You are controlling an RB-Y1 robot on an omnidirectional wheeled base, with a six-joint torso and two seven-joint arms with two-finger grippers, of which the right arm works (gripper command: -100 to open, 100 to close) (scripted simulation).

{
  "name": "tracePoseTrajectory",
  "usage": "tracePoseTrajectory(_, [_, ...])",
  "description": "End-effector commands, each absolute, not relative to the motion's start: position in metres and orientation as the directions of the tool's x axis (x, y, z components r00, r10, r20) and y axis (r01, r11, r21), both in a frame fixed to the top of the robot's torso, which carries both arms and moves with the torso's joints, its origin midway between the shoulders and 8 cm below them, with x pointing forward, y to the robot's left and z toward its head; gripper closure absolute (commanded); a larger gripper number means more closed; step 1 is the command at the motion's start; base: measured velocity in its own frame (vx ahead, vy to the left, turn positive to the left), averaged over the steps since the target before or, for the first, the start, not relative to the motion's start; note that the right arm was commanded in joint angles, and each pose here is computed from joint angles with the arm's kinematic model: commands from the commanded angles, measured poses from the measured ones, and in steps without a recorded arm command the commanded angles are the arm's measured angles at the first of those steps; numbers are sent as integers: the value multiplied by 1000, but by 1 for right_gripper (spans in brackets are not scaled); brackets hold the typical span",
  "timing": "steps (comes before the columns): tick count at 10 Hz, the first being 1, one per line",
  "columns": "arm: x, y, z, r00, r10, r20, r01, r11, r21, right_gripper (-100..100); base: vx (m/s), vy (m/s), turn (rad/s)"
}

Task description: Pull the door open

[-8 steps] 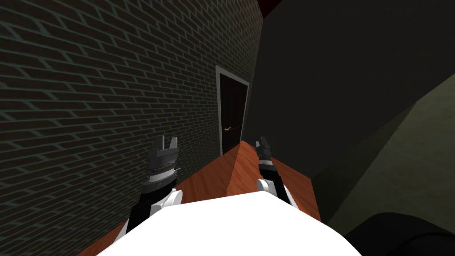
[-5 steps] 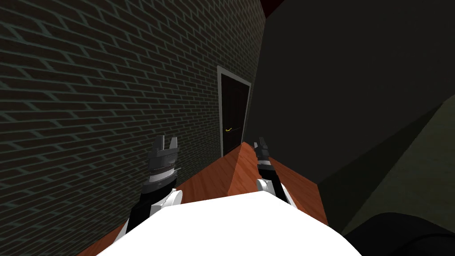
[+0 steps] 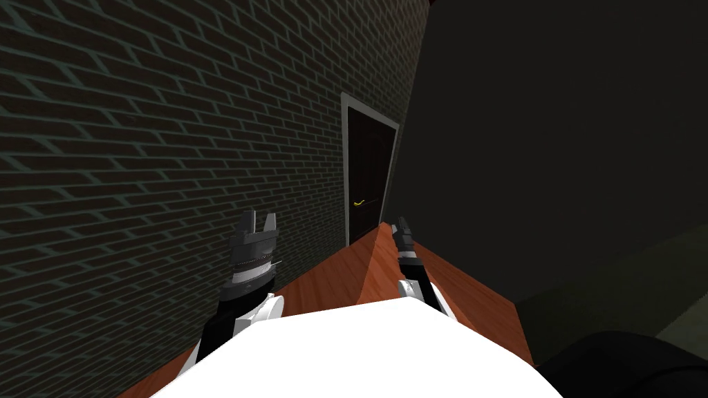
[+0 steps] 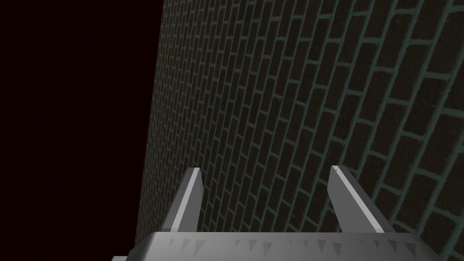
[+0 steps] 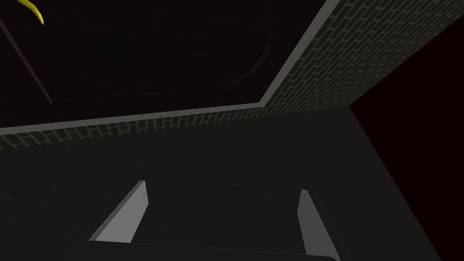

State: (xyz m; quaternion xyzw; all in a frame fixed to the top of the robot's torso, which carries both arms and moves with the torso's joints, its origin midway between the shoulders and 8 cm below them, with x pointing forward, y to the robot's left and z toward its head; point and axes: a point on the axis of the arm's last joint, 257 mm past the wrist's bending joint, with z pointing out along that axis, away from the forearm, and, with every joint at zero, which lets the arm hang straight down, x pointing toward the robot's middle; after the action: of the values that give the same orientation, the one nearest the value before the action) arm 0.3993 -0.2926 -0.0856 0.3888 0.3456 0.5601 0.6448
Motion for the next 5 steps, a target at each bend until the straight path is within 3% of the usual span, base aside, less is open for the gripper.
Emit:
tracePoseTrajectory(1, [405,-291,-99,113,993,-18,-436,66,897,-100,114,-23,133])
tracePoseTrajectory(5, [414,-289,-124,80,996,-30,-406,60,912,-100,105,-21,82])
